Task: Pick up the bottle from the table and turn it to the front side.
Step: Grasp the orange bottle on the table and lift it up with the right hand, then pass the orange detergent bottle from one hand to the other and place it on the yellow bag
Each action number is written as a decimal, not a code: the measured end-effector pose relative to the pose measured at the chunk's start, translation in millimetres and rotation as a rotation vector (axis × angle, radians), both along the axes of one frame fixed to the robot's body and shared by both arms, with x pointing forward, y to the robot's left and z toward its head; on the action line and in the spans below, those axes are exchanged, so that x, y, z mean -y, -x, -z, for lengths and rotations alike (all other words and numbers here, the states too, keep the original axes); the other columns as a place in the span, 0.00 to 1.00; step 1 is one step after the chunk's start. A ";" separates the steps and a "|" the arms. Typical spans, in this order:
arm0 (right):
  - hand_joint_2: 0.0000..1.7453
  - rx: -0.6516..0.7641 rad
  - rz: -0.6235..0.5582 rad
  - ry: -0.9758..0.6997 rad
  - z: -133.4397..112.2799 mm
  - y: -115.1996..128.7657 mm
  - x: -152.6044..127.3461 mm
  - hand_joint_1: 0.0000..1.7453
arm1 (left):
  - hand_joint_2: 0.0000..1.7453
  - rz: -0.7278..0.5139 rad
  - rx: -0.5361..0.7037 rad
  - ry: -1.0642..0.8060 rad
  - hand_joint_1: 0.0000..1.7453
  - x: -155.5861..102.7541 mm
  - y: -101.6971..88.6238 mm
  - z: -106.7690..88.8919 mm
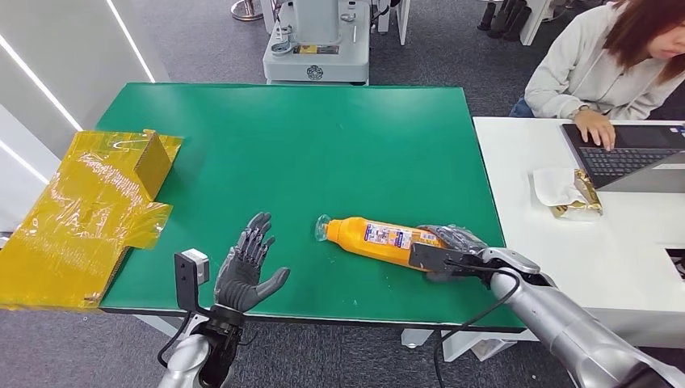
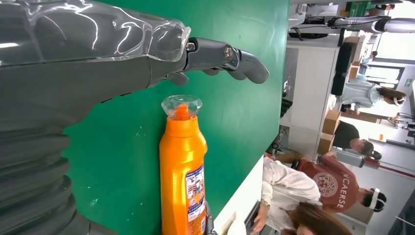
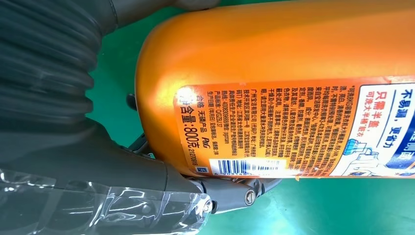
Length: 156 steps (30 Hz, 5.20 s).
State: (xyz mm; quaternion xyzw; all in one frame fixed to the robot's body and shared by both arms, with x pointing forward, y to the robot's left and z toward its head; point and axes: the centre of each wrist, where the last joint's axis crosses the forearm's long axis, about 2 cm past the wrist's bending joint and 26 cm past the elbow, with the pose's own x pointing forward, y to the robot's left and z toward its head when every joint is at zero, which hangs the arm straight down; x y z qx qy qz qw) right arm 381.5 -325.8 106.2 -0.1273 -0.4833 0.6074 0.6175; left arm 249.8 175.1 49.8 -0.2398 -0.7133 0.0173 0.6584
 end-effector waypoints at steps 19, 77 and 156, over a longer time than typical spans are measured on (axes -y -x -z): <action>1.00 0.043 0.029 -0.092 12.2 14.7 1.6 1.00 | 1.00 0.005 0.007 0.003 0.00 0.1 0.9 0.6; 1.00 0.463 0.341 -0.989 14.5 118.8 -84.9 1.00 | 1.00 0.168 0.142 -0.039 0.00 12.7 -96.5 -63.1; 1.00 0.544 0.268 -0.866 -17.3 19.1 -137.1 1.00 | 1.00 0.270 0.078 -0.158 0.00 70.8 -177.2 -152.6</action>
